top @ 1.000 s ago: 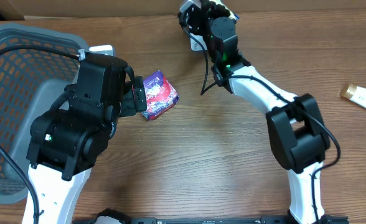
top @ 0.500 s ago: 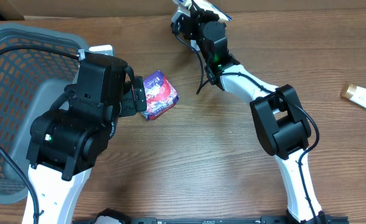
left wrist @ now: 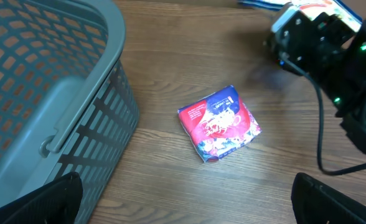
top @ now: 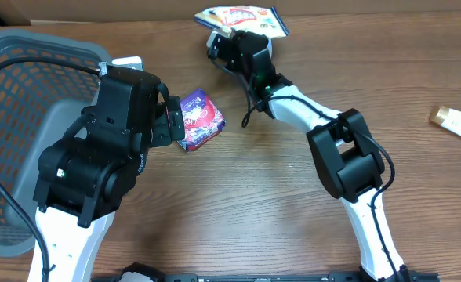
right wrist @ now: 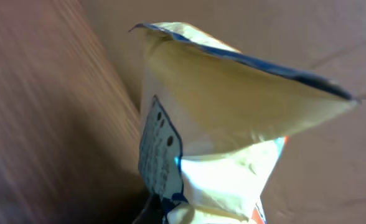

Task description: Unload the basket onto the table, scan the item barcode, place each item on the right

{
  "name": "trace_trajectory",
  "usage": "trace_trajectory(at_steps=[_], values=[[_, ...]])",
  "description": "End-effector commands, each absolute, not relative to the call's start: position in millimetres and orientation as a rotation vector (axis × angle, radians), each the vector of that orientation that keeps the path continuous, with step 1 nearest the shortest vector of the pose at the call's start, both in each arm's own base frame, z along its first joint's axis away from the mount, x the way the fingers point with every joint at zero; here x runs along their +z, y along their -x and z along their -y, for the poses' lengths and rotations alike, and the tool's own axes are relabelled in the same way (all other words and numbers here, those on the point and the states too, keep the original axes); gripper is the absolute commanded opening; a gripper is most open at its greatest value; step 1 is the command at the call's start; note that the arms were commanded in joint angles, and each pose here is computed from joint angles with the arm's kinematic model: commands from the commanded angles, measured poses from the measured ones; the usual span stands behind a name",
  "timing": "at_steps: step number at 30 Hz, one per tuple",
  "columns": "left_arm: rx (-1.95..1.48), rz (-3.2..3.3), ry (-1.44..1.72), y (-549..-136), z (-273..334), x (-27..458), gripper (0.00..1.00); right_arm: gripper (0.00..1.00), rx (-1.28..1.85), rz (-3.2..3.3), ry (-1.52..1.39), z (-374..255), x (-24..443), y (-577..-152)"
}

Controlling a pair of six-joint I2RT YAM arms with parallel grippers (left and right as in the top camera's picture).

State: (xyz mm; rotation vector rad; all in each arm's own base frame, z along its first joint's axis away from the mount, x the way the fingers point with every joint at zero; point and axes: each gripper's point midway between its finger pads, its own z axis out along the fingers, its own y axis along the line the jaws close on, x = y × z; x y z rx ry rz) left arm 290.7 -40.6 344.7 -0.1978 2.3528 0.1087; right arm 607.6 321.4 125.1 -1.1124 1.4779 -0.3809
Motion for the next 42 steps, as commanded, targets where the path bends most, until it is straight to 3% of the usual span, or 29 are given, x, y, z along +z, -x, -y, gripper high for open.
trace_trajectory(at_steps=[1,18,27,32,36,42], values=[[0.129,-2.327,0.199,-290.9,35.8,352.9,1.0,0.04,-0.3,-1.477,1.08,-343.5,129.0,-601.0],[0.129,-2.327,0.199,-290.9,35.8,352.9,1.0,0.04,-0.42,-1.488,1.077,-327.0,136.8,-606.7],[0.129,-2.327,0.199,-290.9,35.8,352.9,1.0,0.04,-0.674,-1.524,0.971,-248.4,238.0,-611.0],[0.129,-2.327,0.199,-290.9,35.8,352.9,1.0,0.04,-0.94,-1.7,0.734,-150.0,282.0,-601.1],[0.129,-2.327,0.199,-290.9,35.8,352.9,1.0,0.04,-1.001,-1.932,0.483,-49.1,276.6,-585.1],[0.129,-2.327,0.199,-290.9,35.6,352.9,1.0,0.04,-0.964,-2.397,-0.126,133.0,197.7,-512.0]])
